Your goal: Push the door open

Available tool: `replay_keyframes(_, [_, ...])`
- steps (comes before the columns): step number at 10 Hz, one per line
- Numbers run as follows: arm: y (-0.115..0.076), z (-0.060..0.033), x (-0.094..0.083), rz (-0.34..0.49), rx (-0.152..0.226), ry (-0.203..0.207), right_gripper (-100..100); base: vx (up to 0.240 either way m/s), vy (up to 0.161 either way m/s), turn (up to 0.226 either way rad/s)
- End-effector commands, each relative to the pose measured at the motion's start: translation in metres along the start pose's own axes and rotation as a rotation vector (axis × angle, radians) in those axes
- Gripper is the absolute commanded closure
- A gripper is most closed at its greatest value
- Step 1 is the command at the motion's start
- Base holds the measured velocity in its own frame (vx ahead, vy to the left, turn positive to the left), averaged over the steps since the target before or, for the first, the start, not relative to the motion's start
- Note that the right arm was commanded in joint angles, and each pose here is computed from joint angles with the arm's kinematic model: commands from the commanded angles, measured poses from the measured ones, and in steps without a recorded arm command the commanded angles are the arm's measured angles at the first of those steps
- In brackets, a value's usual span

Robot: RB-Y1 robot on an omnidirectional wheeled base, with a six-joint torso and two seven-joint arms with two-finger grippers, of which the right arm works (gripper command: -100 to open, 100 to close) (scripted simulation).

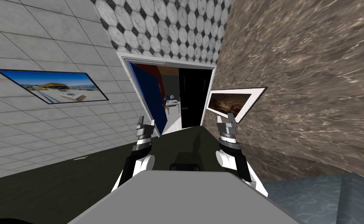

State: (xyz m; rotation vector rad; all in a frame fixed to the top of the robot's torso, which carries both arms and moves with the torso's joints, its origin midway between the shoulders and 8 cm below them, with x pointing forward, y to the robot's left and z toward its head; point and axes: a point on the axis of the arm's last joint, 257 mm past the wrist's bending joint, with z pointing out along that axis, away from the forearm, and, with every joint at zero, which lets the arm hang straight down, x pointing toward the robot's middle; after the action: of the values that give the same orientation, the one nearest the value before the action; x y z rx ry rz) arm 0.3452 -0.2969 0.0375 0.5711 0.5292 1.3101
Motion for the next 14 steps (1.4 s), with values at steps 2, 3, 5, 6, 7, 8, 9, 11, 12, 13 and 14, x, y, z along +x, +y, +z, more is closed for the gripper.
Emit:
replay_keyframes(2, [-0.025, -0.0024, 0.006, 0.004, 0.050, 0.018, -100, 0.147, -0.020, 0.051])
replay_keyframes(3, [-0.038, -0.0035, 0.009, 0.006, 0.075, 0.027, -100, 0.145, -0.008, 0.055])
replay_keyframes(5, [-0.052, -0.0049, 0.012, 0.008, 0.102, 0.036, -100, 0.120, -0.022, 0.038])
replay_keyframes(6, [-0.059, -0.0057, 0.014, 0.009, 0.116, 0.040, -100, 0.085, -0.017, 0.042])
replay_keyframes(7, [-0.066, -0.0065, 0.016, 0.010, 0.129, 0.045, -100, 0.090, -0.015, 0.036])
replay_keyframes(8, [-0.074, -0.0075, 0.018, 0.011, 0.144, 0.049, -100, 0.092, -0.016, 0.031])
replay_keyframes(9, [-0.089, -0.0096, 0.021, 0.013, 0.174, 0.057, -100, 0.120, -0.012, 0.069])
replay_keyframes(11, [-0.105, -0.0120, 0.025, 0.015, 0.204, 0.066, -100, 0.139, -0.031, 0.047])
replay_keyframes(12, [-0.112, -0.0133, 0.027, 0.016, 0.219, 0.070, -100, 0.104, -0.029, 0.038])
replay_keyframes(13, [-0.120, -0.0148, 0.029, 0.017, 0.235, 0.074, -100, 0.099, -0.018, 0.048])
replay_keyframes(14, [-0.136, -0.0178, 0.034, 0.020, 0.267, 0.082, -100, 0.131, -0.014, 0.073])
